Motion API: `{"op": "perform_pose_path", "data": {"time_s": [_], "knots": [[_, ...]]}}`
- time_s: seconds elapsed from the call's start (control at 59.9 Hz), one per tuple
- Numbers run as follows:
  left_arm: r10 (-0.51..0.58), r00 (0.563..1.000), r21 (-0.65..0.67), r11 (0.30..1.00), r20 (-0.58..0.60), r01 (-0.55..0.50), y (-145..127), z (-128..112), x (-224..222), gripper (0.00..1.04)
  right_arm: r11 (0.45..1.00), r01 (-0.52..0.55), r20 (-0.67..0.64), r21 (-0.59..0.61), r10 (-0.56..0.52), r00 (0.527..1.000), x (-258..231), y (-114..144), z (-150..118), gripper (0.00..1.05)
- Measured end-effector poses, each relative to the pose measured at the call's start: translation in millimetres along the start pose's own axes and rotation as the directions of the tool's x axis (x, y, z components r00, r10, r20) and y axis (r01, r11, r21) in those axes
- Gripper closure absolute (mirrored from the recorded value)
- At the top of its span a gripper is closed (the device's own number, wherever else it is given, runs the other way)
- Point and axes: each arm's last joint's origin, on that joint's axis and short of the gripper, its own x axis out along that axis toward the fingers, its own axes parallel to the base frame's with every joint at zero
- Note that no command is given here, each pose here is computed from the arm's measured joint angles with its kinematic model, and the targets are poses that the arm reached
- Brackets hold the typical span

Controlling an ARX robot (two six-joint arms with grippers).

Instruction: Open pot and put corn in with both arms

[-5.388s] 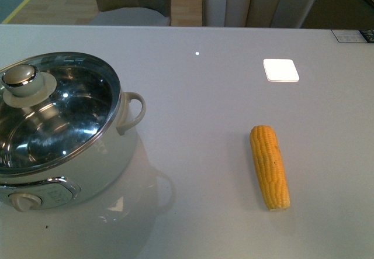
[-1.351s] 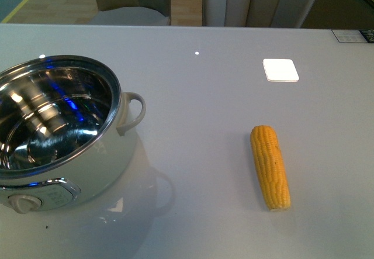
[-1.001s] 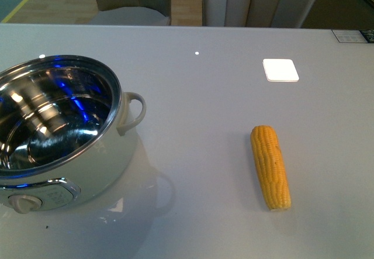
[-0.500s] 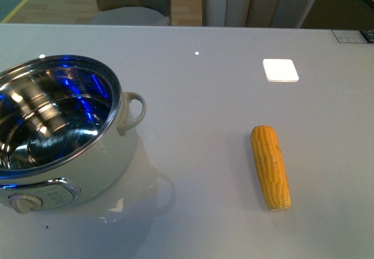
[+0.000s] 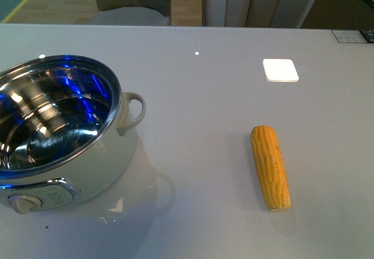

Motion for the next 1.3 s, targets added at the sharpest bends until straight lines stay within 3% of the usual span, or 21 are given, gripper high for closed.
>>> {"op": "perform_pose_path", "data": {"time_s": [0.117, 0.334, 0.434, 0.567, 0.834, 1.051, 1.301], "knots": [[-0.011, 1.000, -0.013, 1.000, 0.002, 0.011, 0, -3, 1, 0.60, 1.000, 0.000, 0.000, 0.000, 0.000, 1.000, 0, 0, 0, 0.09], [-0.013, 1.000, -0.008, 1.000, 0.001, 0.013, 0, -3, 0, 0.27, 1.000, 0.000, 0.000, 0.000, 0.000, 1.000, 0, 0, 0, 0.09], [-0.011, 1.000, -0.013, 1.000, -0.005, 0.011, 0, -1, -6, 0.06, 1.000, 0.000, 0.000, 0.000, 0.000, 1.000, 0, 0, 0, 0.09], [0.003, 1.000, -0.032, 0.999, 0.013, -0.003, 2, 14, -14, 0.07, 1.000, 0.000, 0.000, 0.000, 0.000, 1.000, 0, 0, 0, 0.09], [0.043, 0.993, -0.113, 0.993, 0.107, -0.031, 10, 84, -58, 0.07, 1.000, 0.000, 0.000, 0.000, 0.000, 1.000, 0, 0, 0, 0.09], [-0.032, 0.979, -0.160, 0.985, 0.202, 0.065, -6, 132, -127, 0.07, 1.000, 0.000, 0.000, 0.000, 0.000, 1.000, 0, 0, 0, 0.09], [-0.133, 0.950, -0.135, 0.975, 0.284, 0.177, -37, 148, -200, 0.07, 1.000, 0.000, 0.000, 0.000, 0.000, 1.000, 0, 0, 0, 0.09]]}}
